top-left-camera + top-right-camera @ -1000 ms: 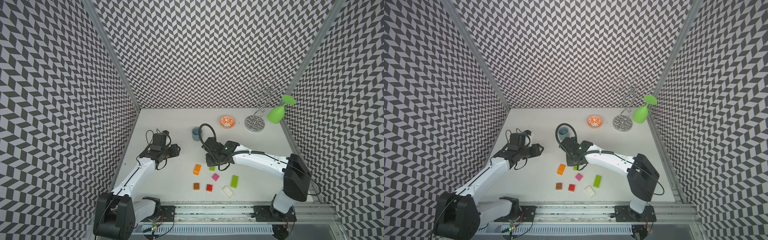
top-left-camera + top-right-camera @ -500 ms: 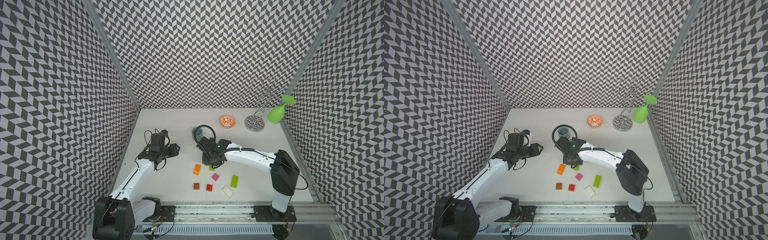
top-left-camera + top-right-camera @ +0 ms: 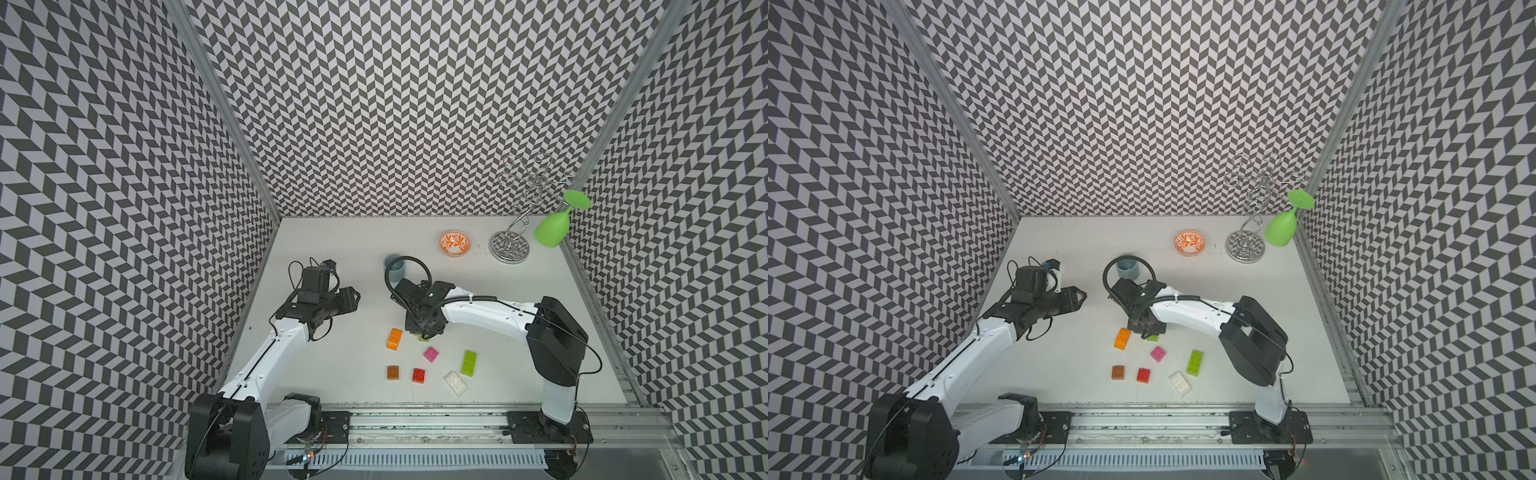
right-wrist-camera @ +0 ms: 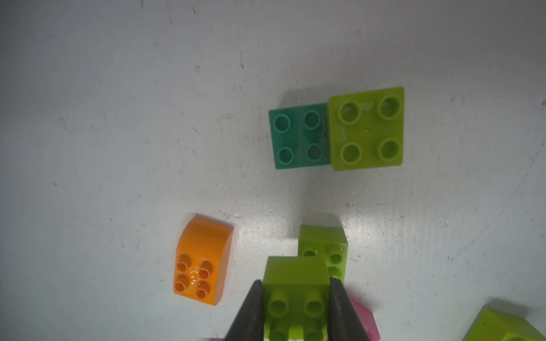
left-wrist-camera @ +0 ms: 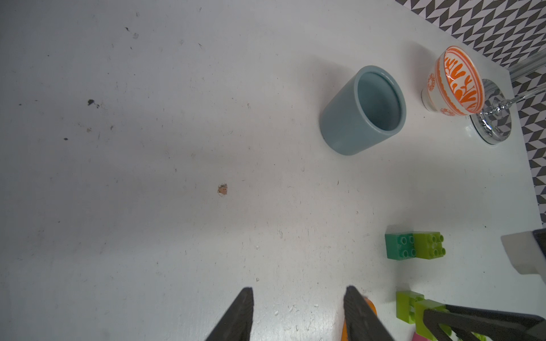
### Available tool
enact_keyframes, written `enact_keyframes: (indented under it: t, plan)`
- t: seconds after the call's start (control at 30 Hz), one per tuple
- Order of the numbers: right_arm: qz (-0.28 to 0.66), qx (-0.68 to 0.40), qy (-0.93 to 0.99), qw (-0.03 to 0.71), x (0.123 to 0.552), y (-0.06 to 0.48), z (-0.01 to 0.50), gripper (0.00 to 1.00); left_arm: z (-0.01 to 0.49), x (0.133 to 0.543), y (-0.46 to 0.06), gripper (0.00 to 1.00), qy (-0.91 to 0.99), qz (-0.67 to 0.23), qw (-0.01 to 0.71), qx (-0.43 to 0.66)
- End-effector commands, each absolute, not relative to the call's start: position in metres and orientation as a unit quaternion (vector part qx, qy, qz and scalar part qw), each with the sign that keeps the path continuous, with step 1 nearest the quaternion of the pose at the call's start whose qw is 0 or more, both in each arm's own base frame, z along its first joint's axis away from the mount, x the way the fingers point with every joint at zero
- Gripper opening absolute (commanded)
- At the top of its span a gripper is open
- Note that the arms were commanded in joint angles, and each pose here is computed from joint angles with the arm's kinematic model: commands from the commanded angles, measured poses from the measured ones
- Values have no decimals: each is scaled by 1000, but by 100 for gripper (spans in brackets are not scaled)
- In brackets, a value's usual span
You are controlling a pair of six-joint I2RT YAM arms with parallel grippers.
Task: Assemble the letter s with lego
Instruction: Assemble the lego brick with the lego brick.
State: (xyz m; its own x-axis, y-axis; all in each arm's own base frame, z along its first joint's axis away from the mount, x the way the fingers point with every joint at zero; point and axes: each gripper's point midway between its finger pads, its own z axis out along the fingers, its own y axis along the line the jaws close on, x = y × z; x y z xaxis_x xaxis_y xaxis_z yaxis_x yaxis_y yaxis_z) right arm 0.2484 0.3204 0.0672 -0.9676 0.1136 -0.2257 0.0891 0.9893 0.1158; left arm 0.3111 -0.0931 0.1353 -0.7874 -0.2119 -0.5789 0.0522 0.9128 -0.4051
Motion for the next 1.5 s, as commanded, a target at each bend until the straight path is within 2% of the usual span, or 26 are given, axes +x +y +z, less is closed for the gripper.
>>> enact_keyframes:
  t: [0.0, 0.87, 1.47]
  plan:
    - [31, 62, 990, 122, 251, 314, 59, 0, 139, 312, -93, 51, 919, -208, 334, -38]
    - [10, 45, 993, 104, 246, 308, 32, 0, 138, 312, -91, 51, 919, -207, 334, -39]
    - [-8, 26, 998, 62, 222, 292, -6, 0, 138, 312, -90, 51, 919, -207, 334, -41]
